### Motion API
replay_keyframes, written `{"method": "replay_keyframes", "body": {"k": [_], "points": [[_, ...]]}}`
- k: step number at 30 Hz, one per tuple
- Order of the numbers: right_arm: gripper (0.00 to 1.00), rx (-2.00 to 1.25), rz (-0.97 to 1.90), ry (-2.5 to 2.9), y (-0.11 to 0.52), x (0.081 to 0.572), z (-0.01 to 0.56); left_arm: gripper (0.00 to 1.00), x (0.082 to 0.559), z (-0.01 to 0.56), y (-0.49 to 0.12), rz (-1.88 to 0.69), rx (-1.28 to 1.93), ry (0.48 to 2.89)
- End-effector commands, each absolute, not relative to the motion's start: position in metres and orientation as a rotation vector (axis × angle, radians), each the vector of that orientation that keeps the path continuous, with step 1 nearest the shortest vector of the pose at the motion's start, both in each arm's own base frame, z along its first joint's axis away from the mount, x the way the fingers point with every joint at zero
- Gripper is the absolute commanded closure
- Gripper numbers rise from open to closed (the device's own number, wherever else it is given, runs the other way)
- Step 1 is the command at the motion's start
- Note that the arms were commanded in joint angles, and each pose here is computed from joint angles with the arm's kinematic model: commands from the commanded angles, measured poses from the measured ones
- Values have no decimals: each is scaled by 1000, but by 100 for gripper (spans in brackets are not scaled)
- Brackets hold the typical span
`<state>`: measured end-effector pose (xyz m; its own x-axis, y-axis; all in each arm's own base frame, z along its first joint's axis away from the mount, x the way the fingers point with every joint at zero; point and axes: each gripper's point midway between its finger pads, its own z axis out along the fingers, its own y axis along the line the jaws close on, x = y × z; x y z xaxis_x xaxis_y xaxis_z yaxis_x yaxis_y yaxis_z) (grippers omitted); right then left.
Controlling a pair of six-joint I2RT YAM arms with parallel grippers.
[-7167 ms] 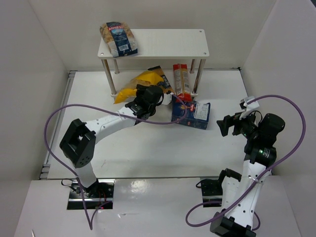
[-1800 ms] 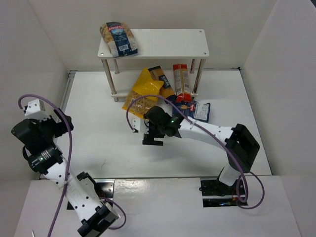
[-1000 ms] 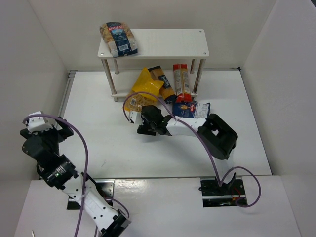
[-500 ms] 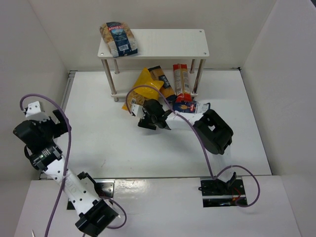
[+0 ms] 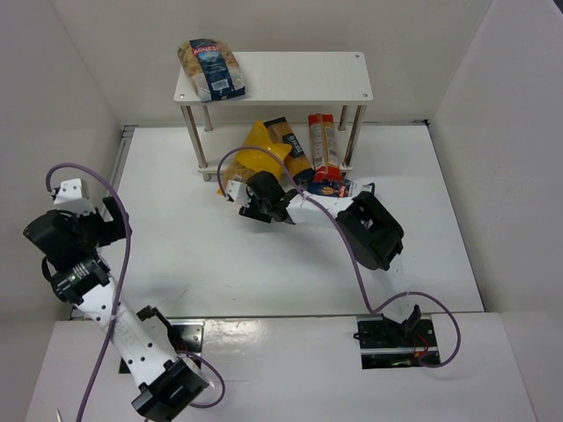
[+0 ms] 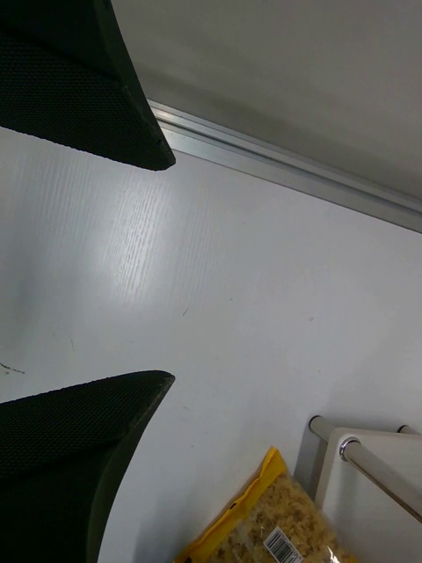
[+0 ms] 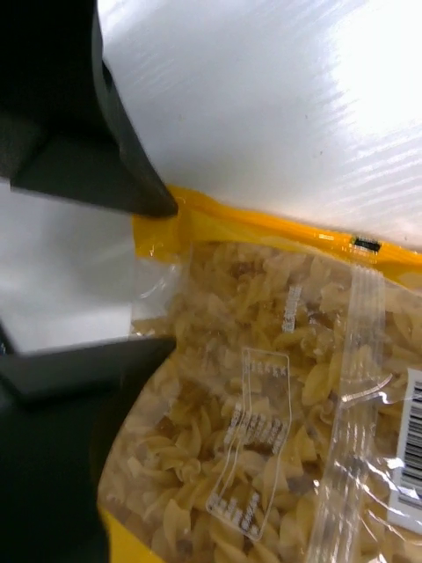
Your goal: Place and organize the pasta boxes and bags onto the shelf
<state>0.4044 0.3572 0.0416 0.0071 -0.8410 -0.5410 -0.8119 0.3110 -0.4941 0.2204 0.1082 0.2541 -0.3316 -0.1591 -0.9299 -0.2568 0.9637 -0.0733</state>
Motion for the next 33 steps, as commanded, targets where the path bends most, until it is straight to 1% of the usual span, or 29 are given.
{"method": "replay_keyframes", "body": {"k": [1,3,4,7,8,10,14,18,21,22,23,25,28,33], "points": [[41,-1460,-1,1783,370,409,51,0,222,269,104,109,-241,1895],[50,-1487,7,1805,369,406,40,0,222,270,102,99,-234,1894],[61,-1488,7,1805,369,406,40,0,222,270,102,99,-233,1894],[86,-1495,5,1813,369,406,36,0,222,270,102,99,-233,1894],[100,-1495,5,1813,369,406,36,0,222,270,102,99,-233,1894],[100,-1497,-7,1822,366,405,33,0,222,273,102,105,-229,1887],[100,-1459,-22,1794,365,408,54,0,222,273,102,105,-229,1887],[100,-1375,-91,1726,360,420,97,0,222,277,102,110,-225,1880],[100,-1305,-167,1664,352,429,135,0,223,275,103,105,-229,1887],[100,-1278,-187,1620,351,433,157,0,224,276,102,96,-223,1885],[100,-1259,-215,1611,346,434,165,0,224,276,102,96,-223,1885],[100,-1216,-219,1569,344,435,192,0,224,279,102,102,-218,1878],[100,-1170,-259,1530,340,440,214,0,224,279,102,102,-218,1878],[100,-1127,-309,1493,338,447,233,0,226,286,99,77,-219,1865]]}}
